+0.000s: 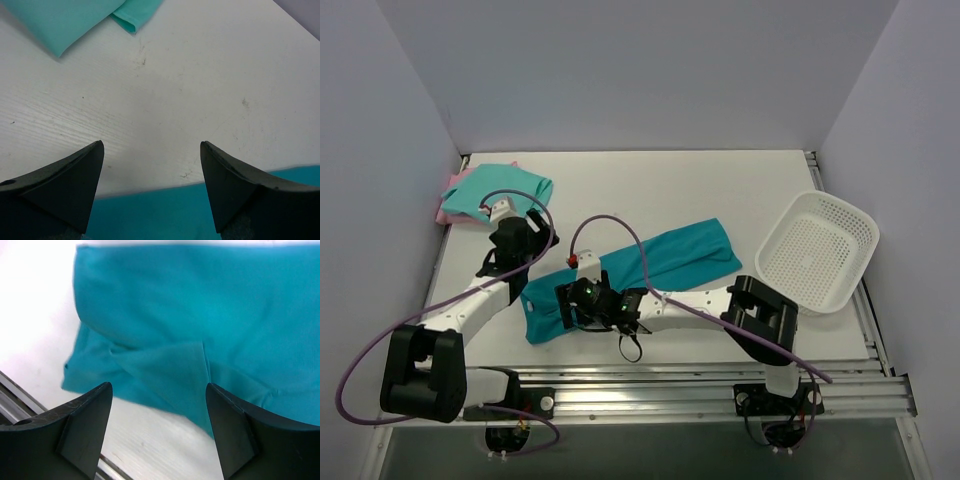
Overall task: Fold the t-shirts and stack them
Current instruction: Fold the tshirt
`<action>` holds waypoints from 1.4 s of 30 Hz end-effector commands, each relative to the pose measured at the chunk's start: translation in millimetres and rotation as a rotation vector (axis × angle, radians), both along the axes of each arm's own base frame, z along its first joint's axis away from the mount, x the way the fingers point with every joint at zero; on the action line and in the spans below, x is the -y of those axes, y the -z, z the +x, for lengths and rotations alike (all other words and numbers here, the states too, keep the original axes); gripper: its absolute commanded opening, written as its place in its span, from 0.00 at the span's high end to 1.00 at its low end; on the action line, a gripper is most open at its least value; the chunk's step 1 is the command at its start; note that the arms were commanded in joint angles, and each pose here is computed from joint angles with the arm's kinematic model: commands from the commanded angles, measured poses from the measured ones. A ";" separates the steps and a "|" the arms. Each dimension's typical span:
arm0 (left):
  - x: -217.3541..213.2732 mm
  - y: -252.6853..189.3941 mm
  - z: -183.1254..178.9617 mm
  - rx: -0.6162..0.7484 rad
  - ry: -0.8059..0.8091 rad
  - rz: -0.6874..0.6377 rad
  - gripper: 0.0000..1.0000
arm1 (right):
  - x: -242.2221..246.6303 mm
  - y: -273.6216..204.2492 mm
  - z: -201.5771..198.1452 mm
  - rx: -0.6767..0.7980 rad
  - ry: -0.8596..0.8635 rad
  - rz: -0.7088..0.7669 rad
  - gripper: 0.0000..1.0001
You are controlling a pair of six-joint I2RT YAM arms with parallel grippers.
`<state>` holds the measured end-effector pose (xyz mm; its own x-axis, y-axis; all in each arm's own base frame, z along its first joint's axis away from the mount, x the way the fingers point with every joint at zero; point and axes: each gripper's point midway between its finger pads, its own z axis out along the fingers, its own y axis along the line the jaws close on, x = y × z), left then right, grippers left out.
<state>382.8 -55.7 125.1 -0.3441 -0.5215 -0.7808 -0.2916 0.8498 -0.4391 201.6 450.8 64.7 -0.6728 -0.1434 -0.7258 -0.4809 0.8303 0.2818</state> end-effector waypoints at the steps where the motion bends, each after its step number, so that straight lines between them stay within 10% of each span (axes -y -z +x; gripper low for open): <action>1: -2.6 -8.1 5.1 0.031 -0.016 0.013 0.14 | -7.5 -8.5 24.3 0.060 0.012 -0.029 0.30; 25: -2.8 -5.0 4.3 0.027 -0.011 0.022 0.14 | -15.6 5.4 31.9 0.014 -0.008 0.002 0.37; 42: -2.0 -5.8 5.4 0.030 -0.009 0.018 0.14 | -23.7 19.1 19.9 -0.022 -0.057 0.010 0.90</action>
